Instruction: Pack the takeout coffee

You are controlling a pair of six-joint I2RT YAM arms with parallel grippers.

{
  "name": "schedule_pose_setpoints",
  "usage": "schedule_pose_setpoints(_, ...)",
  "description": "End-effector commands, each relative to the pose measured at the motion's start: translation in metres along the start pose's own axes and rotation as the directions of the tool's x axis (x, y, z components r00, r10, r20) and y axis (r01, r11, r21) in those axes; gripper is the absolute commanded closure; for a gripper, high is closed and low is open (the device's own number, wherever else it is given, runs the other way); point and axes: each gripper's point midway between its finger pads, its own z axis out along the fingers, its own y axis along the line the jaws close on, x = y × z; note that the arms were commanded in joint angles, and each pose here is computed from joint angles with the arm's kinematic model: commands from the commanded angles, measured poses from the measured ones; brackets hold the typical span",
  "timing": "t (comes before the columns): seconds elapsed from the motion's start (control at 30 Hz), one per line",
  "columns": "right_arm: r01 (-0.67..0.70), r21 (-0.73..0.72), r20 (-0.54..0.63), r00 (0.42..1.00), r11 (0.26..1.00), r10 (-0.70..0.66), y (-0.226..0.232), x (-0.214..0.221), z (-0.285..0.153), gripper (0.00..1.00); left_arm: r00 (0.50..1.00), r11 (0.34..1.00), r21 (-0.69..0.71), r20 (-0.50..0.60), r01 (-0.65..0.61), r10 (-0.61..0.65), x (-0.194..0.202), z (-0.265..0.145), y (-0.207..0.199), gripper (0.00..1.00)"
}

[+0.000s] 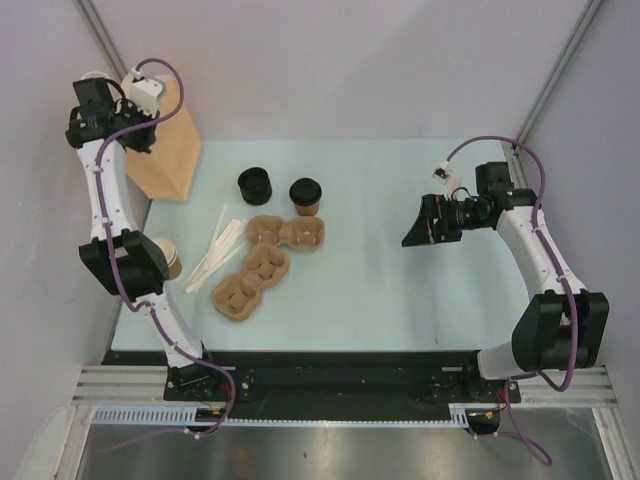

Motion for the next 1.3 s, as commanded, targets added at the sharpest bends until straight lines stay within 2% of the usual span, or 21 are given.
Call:
schedule_pose_setpoints(0.0,0.046,-0.009,0.058,0.997,0.999,-0.046,0.011,-0.018,-0.011,0.0,0.94,0.974,-0.207,0.304,-0.093,0.155,-0.109,-0.08,0.023,1.0)
schedule_pose_setpoints(0.13,0.056,0.003,0.083,0.995,0.998,-0.056,0.011,-0.021,-0.018,0.0,0.887,0.96,-0.245,0.402,-0.135,0.228,-0.154,-0.11,0.007,1.0)
schedule_pose_setpoints(0.27,0.046,0.027,0.137,0.989,0.999,-0.049,0.005,-0.03,-0.032,0.0,0.813,0.958,-0.209,0.512,-0.197,0.279,-0.196,-0.149,-0.045,1.0)
schedule_pose_setpoints(0.33,0.033,0.044,0.172,0.984,0.998,-0.04,-0.001,-0.036,-0.043,0.0,0.778,0.956,-0.156,0.555,-0.25,0.294,-0.213,-0.159,-0.086,1.0)
schedule_pose_setpoints(0.37,0.034,0.042,0.192,0.98,0.999,-0.042,0.0,-0.04,-0.049,0.0,0.742,0.947,-0.119,0.596,-0.298,0.308,-0.227,-0.173,-0.122,1.0)
schedule_pose_setpoints(0.43,0.029,0.051,0.219,0.975,0.998,-0.04,-0.003,-0.045,-0.057,0.0,0.717,0.934,-0.069,0.622,-0.349,0.314,-0.231,-0.18,-0.156,1.0)
schedule_pose_setpoints(0.47,0.023,0.064,0.252,0.967,0.998,-0.039,-0.006,-0.05,-0.069,0.0,0.689,0.917,-0.017,0.653,-0.399,0.313,-0.237,-0.189,-0.192,1.0)
schedule_pose_setpoints(0.5,0.025,0.073,0.266,0.963,0.997,-0.044,-0.008,-0.052,-0.074,0.0,0.665,0.903,-0.003,0.675,-0.429,0.318,-0.239,-0.203,-0.209,1.0)
schedule_pose_setpoints(0.53,0.025,0.084,0.282,0.958,0.996,-0.048,-0.01,-0.054,-0.081,0.0,0.666,0.888,0.04,0.677,-0.459,0.314,-0.234,-0.2,-0.23,1.0)
schedule_pose_setpoints(0.57,0.01,0.1,0.309,0.95,0.995,-0.04,-0.016,-0.057,-0.093,0.0,0.644,0.845,0.105,0.698,-0.524,0.312,-0.231,-0.205,-0.269,1.0)
schedule_pose_setpoints(0.6,0.011,0.115,0.33,0.943,0.993,-0.048,-0.018,-0.061,-0.102,0.0,0.625,0.819,0.127,0.713,-0.56,0.317,-0.227,-0.214,-0.287,1.0)
schedule_pose_setpoints(0.63,0.008,0.123,0.345,0.937,0.992,-0.051,-0.02,-0.064,-0.109,0.0,0.632,0.786,0.173,0.704,-0.594,0.323,-0.216,-0.208,-0.309,1.0)
schedule_pose_setpoints(0.67,-0.014,0.134,0.377,0.925,0.991,-0.038,-0.027,-0.066,-0.122,0.0,0.607,0.723,0.209,0.716,-0.658,0.345,-0.207,-0.212,-0.344,1.0)
schedule_pose_setpoints(0.73,-0.026,0.143,0.407,0.913,0.989,-0.035,-0.03,-0.07,-0.137,0.0,0.612,0.655,0.272,0.7,-0.705,0.368,-0.184,-0.204,-0.382,1.0)
schedule_pose_setpoints(0.77,-0.03,0.136,0.428,0.903,0.99,-0.031,-0.031,-0.071,-0.144,0.0,0.589,0.598,0.297,0.714,-0.744,0.378,-0.174,-0.209,-0.409,1.0)
schedule_pose_setpoints(0.83,-0.057,0.15,0.472,0.882,0.987,-0.021,-0.039,-0.069,-0.164,0.0,0.589,0.521,0.353,0.699,-0.777,0.405,-0.148,-0.199,-0.44,1.0)
schedule_pose_setpoints(0.87,-0.057,0.146,0.486,0.874,0.988,-0.022,-0.039,-0.069,-0.17,0.0,0.565,0.463,0.368,0.712,-0.806,0.417,-0.137,-0.203,-0.46,1.0)
schedule_pose_setpoints(1.0,-0.076,0.194,0.495,0.868,0.978,-0.031,-0.045,-0.057,-0.19,0.0,0.543,0.318,0.44,0.701,-0.84,0.462,-0.095,-0.19,-0.507,1.0)
schedule_pose_setpoints(1.03,-0.041,0.224,0.483,0.873,0.974,-0.074,-0.044,-0.057,-0.193,0.0,0.538,0.283,0.458,0.704,-0.843,0.464,-0.087,-0.189,-0.519,1.0)
schedule_pose_setpoints(1.13,-0.026,0.228,0.452,0.888,0.973,-0.082,-0.036,-0.048,-0.191,0.0,0.503,0.185,0.477,0.72,-0.859,0.478,-0.067,-0.188,-0.54,0.99)
schedule_pose_setpoints(1.27,0.066,0.216,0.38,0.913,0.974,-0.146,-0.015,-0.034,-0.178,0.0,0.448,0.106,0.458,0.75,-0.883,0.487,-0.05,-0.183,-0.55,0.96)
